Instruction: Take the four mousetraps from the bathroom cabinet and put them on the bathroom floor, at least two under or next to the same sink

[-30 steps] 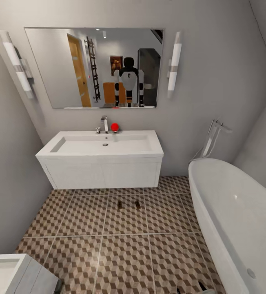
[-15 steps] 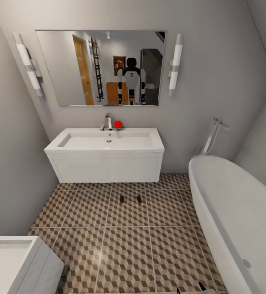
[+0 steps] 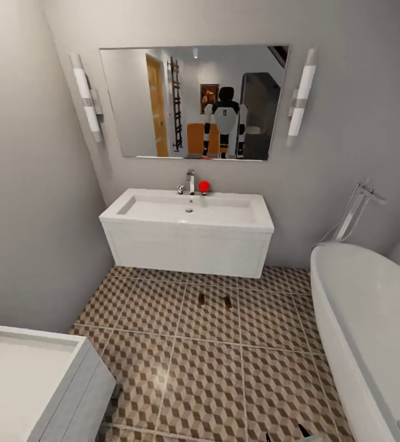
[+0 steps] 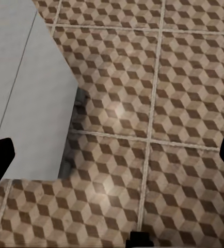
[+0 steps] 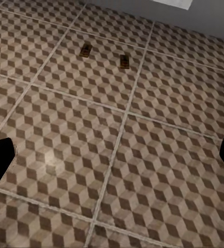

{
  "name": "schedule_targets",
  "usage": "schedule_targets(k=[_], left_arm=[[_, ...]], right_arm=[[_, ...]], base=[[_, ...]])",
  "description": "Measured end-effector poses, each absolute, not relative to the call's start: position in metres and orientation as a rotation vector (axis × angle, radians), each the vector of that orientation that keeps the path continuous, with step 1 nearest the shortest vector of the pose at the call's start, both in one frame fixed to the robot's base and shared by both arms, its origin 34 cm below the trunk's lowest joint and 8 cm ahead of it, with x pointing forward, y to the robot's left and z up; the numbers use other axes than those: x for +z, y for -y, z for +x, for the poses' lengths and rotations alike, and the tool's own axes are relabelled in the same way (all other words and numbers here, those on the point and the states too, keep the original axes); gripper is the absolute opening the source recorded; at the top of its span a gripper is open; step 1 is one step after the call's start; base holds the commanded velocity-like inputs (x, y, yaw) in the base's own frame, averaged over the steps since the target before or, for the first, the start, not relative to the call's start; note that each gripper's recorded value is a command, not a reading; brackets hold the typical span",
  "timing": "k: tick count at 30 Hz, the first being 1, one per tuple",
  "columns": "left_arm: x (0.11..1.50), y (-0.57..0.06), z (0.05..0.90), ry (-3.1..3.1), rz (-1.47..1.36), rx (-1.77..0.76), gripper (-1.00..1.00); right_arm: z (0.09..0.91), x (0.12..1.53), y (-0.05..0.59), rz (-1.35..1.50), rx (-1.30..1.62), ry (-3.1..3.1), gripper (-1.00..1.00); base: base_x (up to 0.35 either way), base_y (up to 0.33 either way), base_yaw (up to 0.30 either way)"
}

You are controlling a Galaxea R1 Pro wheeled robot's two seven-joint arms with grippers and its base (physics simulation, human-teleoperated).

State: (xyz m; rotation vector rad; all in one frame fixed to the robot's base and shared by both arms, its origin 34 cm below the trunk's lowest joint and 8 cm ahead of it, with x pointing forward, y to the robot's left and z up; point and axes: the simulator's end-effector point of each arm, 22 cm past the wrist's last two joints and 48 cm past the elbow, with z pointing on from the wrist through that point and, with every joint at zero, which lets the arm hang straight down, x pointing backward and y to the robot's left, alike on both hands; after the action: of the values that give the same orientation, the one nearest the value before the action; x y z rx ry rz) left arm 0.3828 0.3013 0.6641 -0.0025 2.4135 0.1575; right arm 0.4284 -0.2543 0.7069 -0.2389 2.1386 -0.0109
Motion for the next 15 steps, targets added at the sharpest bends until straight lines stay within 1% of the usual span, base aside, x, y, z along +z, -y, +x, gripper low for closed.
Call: schedule_targets(k=[15], left_arm=[[0.664,-0.2989,0.383,-2.414,-0.003,0.153,1.0]], right_arm=[[0.4283,0.7068,0.2543,-0.239,-0.011,-2.139,1.0]], base=[[0.0,0.0,0.286]])
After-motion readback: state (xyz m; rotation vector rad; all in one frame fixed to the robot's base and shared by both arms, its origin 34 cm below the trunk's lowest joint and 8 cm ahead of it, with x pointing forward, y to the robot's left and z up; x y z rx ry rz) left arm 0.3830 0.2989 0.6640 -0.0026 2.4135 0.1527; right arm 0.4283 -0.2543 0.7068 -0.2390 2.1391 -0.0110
